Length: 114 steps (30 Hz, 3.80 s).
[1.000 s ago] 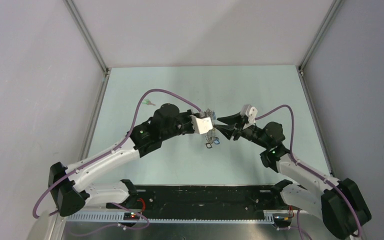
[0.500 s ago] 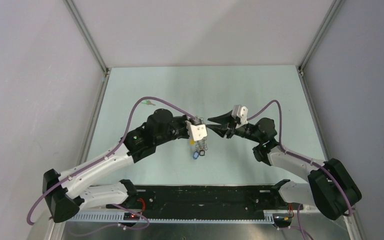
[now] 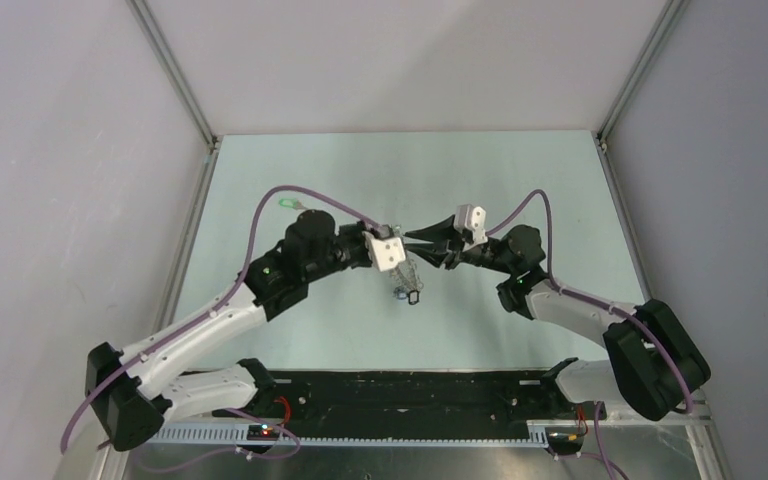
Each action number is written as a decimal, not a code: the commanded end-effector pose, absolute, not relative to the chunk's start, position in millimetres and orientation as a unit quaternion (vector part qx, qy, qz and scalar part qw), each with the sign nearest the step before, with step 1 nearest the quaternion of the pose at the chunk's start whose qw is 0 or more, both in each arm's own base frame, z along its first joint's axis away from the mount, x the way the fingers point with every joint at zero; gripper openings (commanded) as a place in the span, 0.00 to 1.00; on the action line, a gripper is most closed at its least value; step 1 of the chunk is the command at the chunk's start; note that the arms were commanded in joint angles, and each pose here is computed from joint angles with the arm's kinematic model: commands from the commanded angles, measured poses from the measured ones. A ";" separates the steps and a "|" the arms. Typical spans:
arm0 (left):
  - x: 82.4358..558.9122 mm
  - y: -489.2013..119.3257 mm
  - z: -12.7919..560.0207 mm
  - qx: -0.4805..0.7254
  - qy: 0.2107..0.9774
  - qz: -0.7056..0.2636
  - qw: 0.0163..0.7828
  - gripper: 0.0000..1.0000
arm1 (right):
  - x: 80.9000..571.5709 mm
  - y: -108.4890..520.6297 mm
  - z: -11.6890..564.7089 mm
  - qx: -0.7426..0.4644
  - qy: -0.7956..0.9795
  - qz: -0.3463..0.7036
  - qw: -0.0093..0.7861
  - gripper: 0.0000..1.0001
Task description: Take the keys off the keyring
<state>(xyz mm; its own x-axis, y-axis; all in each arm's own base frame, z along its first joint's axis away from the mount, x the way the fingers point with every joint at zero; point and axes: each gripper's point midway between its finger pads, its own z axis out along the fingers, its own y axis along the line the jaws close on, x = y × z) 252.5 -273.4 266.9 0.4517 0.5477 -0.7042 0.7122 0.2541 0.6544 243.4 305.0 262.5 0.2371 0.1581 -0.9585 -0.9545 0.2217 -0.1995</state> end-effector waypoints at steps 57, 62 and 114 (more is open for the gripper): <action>269.3 -279.9 311.6 0.580 0.453 -0.123 0.665 0.00 | 266.5 280.3 335.7 -0.413 0.372 0.489 0.672 0.00; 268.5 -280.1 311.8 0.581 0.451 -0.123 0.666 0.00 | 269.9 273.5 342.2 -0.394 0.379 0.494 0.676 0.00; 263.9 -266.6 326.5 0.579 0.437 -0.089 0.682 0.00 | 322.6 298.9 310.2 -0.352 0.573 0.432 0.601 0.00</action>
<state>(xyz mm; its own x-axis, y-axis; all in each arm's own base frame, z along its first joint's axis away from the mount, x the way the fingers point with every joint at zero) 272.9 -268.8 301.8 0.5379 0.4312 -0.7244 0.6724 0.2988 0.6772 306.6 303.7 304.1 -0.0858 0.1839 -0.9792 -0.9489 0.2843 0.1365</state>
